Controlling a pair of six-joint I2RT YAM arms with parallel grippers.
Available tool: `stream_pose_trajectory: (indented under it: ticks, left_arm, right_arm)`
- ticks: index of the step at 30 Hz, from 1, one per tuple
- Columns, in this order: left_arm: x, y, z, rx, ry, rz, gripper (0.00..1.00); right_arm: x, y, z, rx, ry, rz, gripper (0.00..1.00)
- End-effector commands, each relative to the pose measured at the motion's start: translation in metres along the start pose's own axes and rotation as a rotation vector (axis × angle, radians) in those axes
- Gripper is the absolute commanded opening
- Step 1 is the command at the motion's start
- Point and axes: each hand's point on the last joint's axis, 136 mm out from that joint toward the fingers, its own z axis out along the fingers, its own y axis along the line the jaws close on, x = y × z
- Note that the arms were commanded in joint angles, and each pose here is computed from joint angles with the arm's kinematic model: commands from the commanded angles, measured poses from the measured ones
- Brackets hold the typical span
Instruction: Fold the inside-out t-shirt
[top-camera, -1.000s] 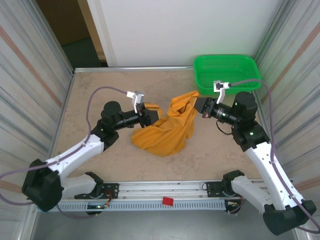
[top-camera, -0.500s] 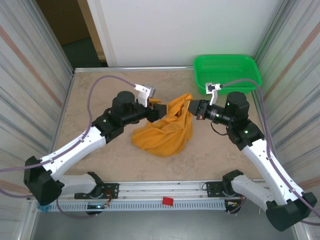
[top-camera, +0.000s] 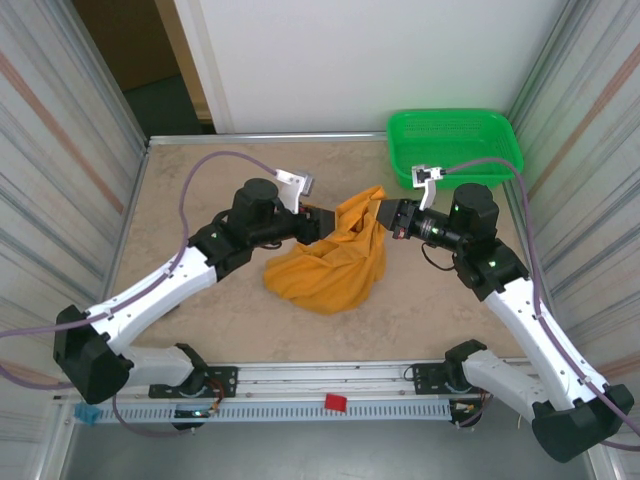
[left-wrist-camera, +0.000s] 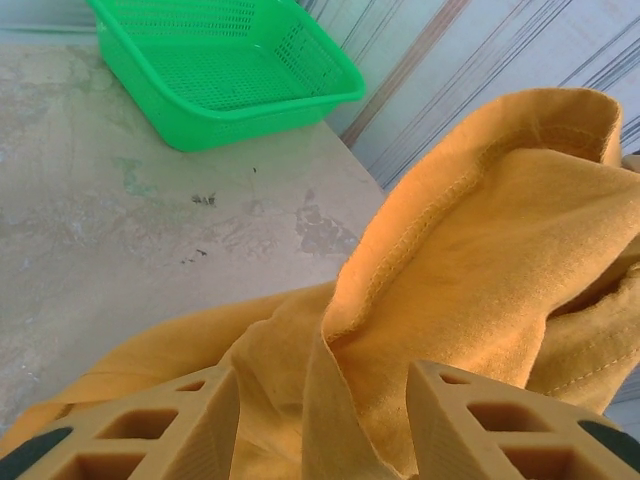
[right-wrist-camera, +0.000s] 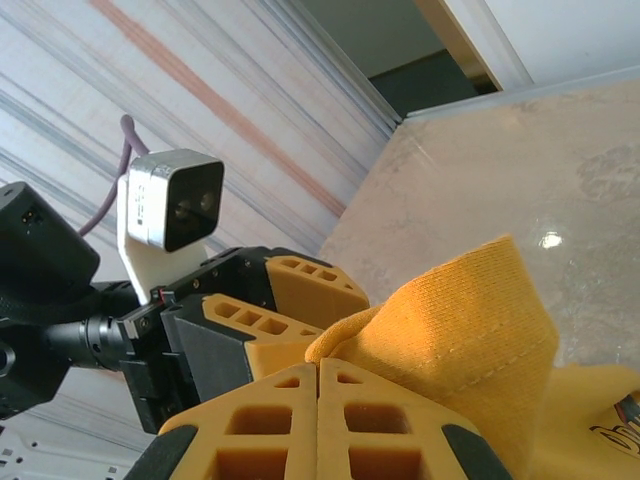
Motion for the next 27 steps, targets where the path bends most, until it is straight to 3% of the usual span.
stream_pose_trajectory:
  ticks: [1,7,8,10,16,18,22,23,24,25,26,27]
  left_arm:
    - [0.002,-0.004,0.005,0.03,0.013,-0.023,0.46]
    - [0.006,-0.002,0.018,0.033,0.046,-0.027,0.33]
    - [0.006,-0.002,0.02,0.037,0.049,-0.025,0.25]
    - [0.003,-0.003,0.022,0.037,0.053,-0.017,0.0]
    - [-0.031,-0.027,-0.009,0.079,-0.011,0.048,0.0]
    - [-0.046,-0.049,-0.029,0.191,-0.063,0.058,0.0]
    - [-0.071,-0.071,-0.057,0.402,-0.151,0.012,0.0]
    - [-0.074,-0.07,-0.059,0.424,-0.159,-0.001,0.0]
    - [-0.075,-0.07,-0.061,0.442,-0.164,-0.007,0.0]
    - [-0.077,-0.069,-0.062,0.466,-0.179,-0.013,0.0]
    - [-0.078,-0.068,-0.062,0.484,-0.187,-0.025,0.0]
    - [-0.079,-0.065,-0.06,0.483,-0.186,-0.033,0.0]
  right_arm:
    - [-0.004,0.005,0.001,-0.016,-0.018,-0.029,0.0]
    - [-0.003,0.004,0.0,-0.017,-0.018,-0.027,0.0]
    - [-0.002,0.004,0.0,-0.015,-0.019,-0.026,0.0]
    - [0.001,-0.001,0.0,-0.003,-0.016,-0.021,0.0]
    - [0.013,-0.066,0.007,0.198,-0.031,0.014,0.0]
    - [0.014,-0.087,0.009,0.235,-0.039,0.048,0.0]
    - [0.01,-0.094,0.011,0.24,-0.039,0.055,0.0]
    - [0.007,-0.09,0.01,0.236,-0.039,0.045,0.04]
    - [0.006,-0.088,0.009,0.238,-0.036,0.038,0.18]
    - [0.003,-0.085,0.007,0.242,-0.035,0.027,0.4]
    - [0.0,-0.081,0.003,0.247,-0.037,0.012,0.54]
    - [-0.002,-0.076,-0.001,0.248,-0.041,-0.003,0.58]
